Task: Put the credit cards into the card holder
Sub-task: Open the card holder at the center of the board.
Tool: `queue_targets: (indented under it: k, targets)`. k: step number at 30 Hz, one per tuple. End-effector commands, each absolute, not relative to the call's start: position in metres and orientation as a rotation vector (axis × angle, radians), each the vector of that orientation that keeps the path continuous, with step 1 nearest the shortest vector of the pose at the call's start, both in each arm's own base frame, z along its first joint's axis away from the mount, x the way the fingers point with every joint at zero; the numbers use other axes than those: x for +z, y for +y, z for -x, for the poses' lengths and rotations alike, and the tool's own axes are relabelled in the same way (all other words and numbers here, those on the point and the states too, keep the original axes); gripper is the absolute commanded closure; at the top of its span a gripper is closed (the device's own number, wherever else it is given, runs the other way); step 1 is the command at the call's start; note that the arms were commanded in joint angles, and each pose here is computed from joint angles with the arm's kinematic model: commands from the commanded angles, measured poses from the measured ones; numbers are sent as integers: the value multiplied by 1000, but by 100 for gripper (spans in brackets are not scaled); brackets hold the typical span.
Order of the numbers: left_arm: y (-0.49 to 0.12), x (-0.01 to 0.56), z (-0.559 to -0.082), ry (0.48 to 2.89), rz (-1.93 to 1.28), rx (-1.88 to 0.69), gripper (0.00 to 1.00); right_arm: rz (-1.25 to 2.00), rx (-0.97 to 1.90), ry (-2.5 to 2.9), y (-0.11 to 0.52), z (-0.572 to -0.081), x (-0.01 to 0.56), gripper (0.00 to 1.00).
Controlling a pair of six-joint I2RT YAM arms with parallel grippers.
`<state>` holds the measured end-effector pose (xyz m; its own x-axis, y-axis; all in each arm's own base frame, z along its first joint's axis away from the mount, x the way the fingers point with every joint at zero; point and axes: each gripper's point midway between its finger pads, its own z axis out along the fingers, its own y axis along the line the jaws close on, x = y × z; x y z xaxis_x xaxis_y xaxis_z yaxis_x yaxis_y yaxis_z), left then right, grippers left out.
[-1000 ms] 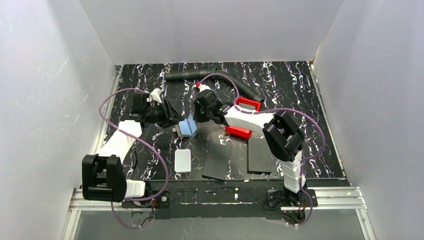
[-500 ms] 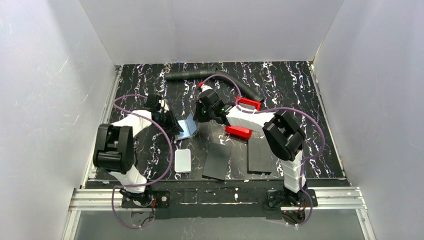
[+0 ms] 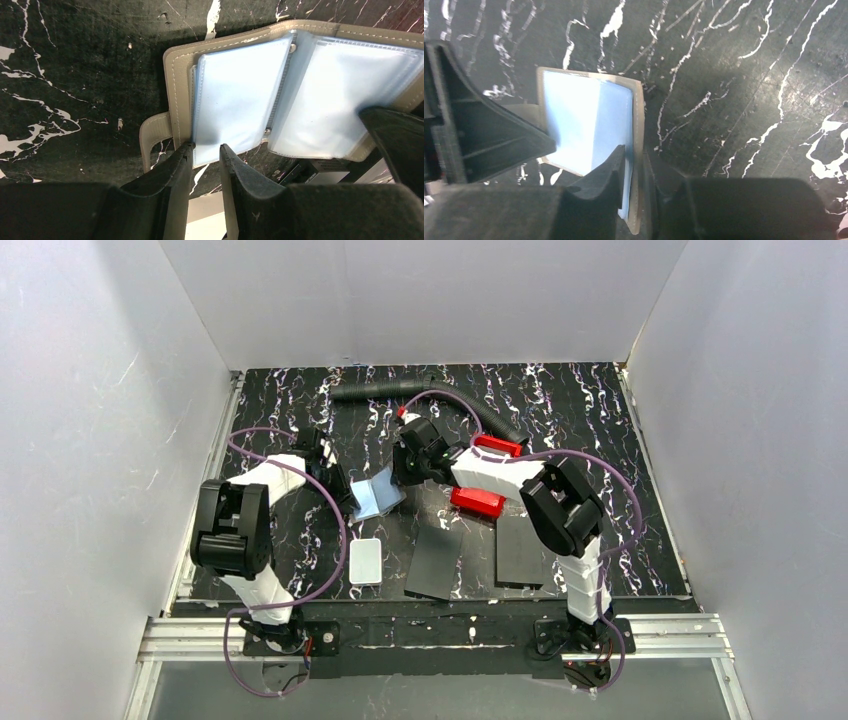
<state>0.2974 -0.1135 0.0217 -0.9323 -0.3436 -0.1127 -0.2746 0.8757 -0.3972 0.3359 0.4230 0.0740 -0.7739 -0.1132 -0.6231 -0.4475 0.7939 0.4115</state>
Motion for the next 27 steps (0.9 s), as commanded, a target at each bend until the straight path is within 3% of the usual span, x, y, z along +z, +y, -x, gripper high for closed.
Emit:
queue_targets:
  k: [1,16,19,23,27]
  targets:
    - [-103,11,-290,2921,486,-463,74,484,689,2452,418,-328,58,70]
    - [-103,17,-286,2927,382,-347,73,529,694,2402,418,-325,83,26]
    - [-104,24,-288,2921,345,-319,72,520,748,2386,424,-325,84,25]
    - [-110,43,-296,2879,301,-364,70,476,845,2436,430,-323,70,34]
    - [-121,60,-302,2843,258,-447,68,391,953,2401,427,-328,76,37]
